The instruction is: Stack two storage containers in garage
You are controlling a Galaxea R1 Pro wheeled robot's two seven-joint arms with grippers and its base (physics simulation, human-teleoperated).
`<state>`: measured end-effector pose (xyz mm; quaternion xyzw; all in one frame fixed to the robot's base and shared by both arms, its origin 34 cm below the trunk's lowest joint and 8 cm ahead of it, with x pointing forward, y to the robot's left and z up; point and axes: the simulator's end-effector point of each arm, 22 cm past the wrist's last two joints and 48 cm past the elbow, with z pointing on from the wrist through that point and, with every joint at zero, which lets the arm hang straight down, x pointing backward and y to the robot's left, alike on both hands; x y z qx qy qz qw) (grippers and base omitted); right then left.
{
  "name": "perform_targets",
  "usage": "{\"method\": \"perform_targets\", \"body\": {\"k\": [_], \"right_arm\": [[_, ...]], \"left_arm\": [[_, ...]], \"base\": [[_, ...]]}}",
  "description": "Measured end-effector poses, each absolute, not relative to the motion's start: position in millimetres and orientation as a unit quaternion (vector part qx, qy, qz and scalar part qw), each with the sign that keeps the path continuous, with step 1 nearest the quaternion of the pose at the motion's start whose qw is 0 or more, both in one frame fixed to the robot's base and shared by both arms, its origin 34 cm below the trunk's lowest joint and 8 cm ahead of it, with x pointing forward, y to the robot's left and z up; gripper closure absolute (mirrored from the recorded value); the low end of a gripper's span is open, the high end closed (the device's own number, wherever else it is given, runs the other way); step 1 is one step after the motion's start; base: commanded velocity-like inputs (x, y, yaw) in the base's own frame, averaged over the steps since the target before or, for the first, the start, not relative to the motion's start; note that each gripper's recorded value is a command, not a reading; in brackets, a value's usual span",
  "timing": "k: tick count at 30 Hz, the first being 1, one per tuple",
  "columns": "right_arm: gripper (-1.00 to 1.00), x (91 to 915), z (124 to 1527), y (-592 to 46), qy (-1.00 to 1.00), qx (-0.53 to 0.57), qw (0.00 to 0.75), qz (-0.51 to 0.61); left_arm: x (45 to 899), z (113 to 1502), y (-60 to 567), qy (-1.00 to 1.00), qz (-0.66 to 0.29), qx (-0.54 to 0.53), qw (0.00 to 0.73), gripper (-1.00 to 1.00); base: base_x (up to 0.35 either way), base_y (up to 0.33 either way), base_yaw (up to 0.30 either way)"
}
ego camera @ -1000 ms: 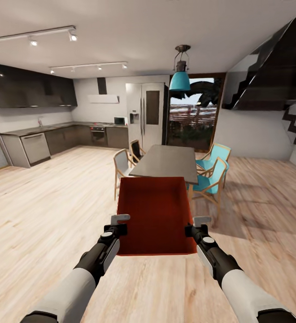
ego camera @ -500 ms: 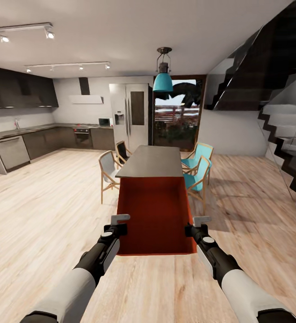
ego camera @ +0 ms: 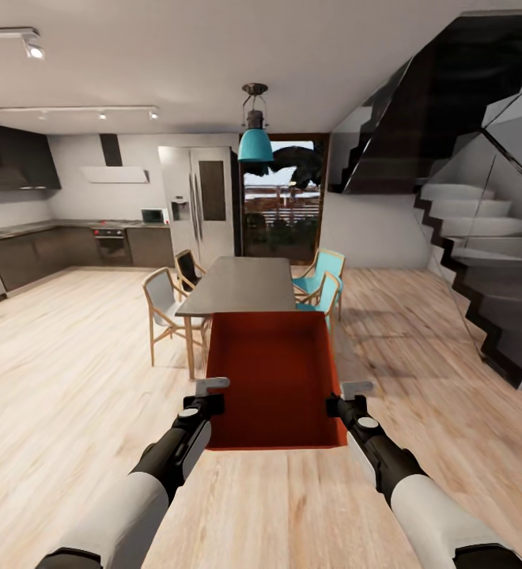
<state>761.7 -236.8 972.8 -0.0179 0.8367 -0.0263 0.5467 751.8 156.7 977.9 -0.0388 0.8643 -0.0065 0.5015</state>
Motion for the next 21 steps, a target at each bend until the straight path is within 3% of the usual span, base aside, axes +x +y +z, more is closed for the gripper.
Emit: {"method": "perform_targets", "body": {"k": [21], "right_arm": [[1.00,761.5,972.4,-236.8,0.837,-0.018,0.546,-0.026]], "left_arm": [[751.6,977.5,156.7,0.865,-0.007,-0.039,0.501,1.00]], "base": [[0.000,0.000,-0.284]]}}
